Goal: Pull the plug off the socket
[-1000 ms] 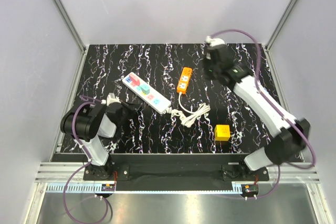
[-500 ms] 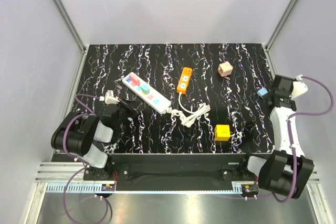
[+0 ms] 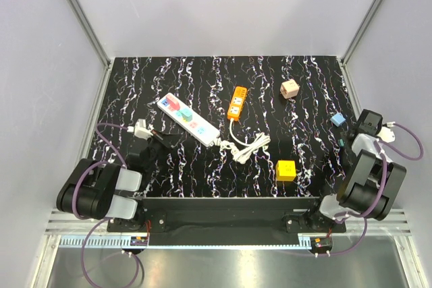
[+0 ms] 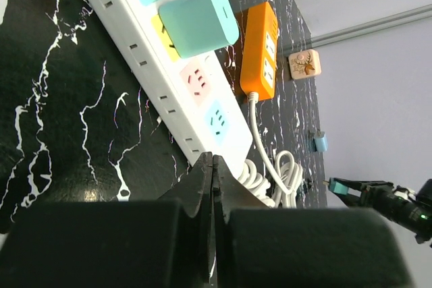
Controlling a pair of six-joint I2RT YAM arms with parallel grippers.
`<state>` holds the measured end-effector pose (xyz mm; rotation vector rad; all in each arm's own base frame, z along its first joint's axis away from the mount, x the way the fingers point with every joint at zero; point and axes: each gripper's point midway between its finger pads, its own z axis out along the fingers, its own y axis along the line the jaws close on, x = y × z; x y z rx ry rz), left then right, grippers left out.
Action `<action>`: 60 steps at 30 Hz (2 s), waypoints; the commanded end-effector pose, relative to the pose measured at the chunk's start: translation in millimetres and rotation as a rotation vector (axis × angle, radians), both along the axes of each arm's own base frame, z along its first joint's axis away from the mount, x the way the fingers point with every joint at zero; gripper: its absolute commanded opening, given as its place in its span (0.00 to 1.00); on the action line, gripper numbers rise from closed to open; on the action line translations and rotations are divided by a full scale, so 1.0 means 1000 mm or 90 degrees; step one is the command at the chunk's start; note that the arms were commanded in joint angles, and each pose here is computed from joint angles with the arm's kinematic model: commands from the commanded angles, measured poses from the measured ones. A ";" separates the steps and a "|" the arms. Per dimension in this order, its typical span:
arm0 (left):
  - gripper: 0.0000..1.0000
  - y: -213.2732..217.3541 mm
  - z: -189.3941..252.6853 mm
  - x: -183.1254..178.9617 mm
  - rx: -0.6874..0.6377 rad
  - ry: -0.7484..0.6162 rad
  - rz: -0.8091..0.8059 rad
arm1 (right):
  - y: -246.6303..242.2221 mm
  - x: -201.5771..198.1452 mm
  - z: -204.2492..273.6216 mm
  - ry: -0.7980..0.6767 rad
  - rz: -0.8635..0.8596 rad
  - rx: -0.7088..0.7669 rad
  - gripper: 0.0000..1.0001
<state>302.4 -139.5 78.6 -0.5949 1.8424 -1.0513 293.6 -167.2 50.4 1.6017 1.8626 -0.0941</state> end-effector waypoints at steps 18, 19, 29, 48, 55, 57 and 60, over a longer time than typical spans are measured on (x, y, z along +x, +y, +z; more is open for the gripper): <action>0.00 -0.003 0.013 0.004 -0.023 -0.029 -0.007 | -0.024 0.045 0.015 -0.063 0.042 -0.054 0.46; 0.00 -0.003 0.013 0.004 -0.023 -0.028 -0.007 | -0.023 0.044 0.015 -0.061 0.044 -0.056 0.55; 0.00 -0.003 0.015 0.003 -0.025 -0.037 -0.008 | -0.021 0.038 0.061 -0.039 0.085 -0.082 1.00; 0.00 0.003 0.021 -0.003 -0.043 -0.065 0.016 | 0.275 0.114 0.159 0.029 0.729 -0.247 1.00; 0.00 0.004 0.021 -0.002 0.010 -0.073 0.020 | 0.378 0.095 0.134 0.073 0.914 -0.283 1.00; 0.00 0.005 0.015 -0.002 0.035 -0.051 0.019 | 0.393 0.087 0.125 0.079 0.943 -0.268 1.00; 0.00 0.007 0.014 -0.002 0.056 -0.013 0.017 | 0.414 0.069 0.123 0.074 0.984 -0.252 1.00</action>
